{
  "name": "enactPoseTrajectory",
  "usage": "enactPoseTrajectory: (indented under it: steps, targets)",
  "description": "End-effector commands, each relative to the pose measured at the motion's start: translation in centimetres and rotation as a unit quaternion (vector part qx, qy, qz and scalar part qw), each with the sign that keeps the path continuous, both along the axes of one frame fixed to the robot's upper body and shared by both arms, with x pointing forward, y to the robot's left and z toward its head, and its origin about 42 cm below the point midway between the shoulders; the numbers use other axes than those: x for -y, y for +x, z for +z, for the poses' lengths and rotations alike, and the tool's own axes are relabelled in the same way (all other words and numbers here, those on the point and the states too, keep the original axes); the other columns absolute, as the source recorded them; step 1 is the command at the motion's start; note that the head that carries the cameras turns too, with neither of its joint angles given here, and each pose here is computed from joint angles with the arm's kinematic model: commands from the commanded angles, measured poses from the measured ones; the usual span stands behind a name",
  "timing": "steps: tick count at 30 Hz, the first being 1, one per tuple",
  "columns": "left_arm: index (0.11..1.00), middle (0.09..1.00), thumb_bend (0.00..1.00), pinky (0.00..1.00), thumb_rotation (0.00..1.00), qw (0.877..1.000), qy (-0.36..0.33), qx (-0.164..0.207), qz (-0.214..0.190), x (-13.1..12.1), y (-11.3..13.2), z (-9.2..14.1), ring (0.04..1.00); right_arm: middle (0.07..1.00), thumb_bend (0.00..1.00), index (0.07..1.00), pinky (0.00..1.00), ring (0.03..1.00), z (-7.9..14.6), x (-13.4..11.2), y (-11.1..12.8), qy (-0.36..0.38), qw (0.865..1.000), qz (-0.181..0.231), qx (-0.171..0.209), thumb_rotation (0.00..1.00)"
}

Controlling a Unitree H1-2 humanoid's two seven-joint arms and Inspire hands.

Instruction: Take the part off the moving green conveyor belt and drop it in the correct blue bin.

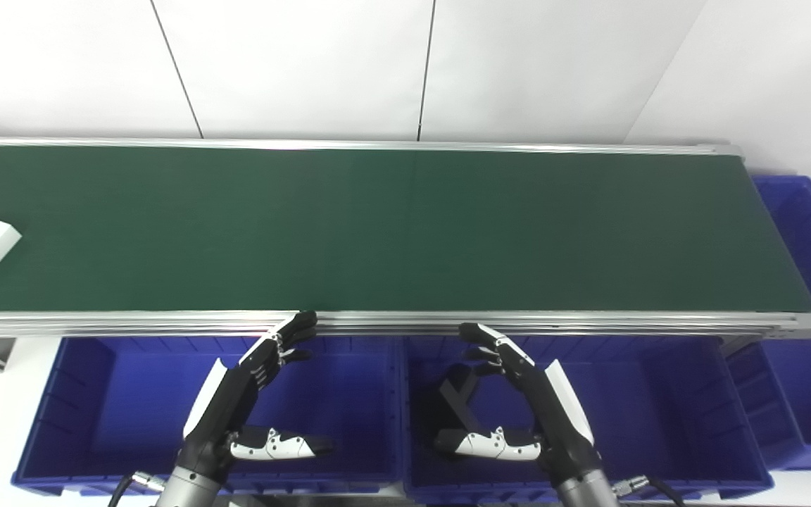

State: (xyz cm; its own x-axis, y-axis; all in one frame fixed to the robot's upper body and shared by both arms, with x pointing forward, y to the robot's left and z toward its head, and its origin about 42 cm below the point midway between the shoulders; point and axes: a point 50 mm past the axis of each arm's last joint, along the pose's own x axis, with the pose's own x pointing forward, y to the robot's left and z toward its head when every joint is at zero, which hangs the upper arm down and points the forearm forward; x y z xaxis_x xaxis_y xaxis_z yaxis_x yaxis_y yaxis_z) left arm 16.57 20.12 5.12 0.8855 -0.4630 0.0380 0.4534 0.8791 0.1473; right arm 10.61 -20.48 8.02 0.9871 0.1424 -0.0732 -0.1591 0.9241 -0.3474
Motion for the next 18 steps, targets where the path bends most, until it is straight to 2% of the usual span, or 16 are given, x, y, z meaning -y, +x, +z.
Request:
enactPoseTrajectory:
  steps: [1,8,15,18]
  targets:
    - [0.871,0.892,0.86,0.78,0.26,1.000,-0.009,0.025,-0.003,-0.1,0.4,0.7,0.866,0.838,0.90,0.841,0.69,0.769,0.7,0.0,0.1,0.006,1.000,-0.003,0.021,0.40]
    - [0.861,0.881,0.87,0.77,0.26,1.000,-0.012,0.024,-0.006,1.3,0.0,0.3,0.854,0.820,0.89,0.832,0.68,0.752,0.4,1.3,-0.3,-0.003,1.000,-0.003,0.029,0.37]
    - [0.860,0.877,0.88,0.77,0.26,1.000,-0.005,0.025,-0.005,2.7,-0.4,0.0,0.846,0.828,0.85,0.840,0.73,0.777,0.4,2.4,-0.8,-0.006,1.000,-0.005,0.025,0.27]
    - [0.858,0.874,0.88,0.77,0.26,1.000,-0.004,0.025,-0.003,3.1,-0.6,-0.2,0.842,0.827,0.85,0.835,0.71,0.770,0.1,2.6,-1.0,-0.007,1.000,-0.003,0.026,0.26]
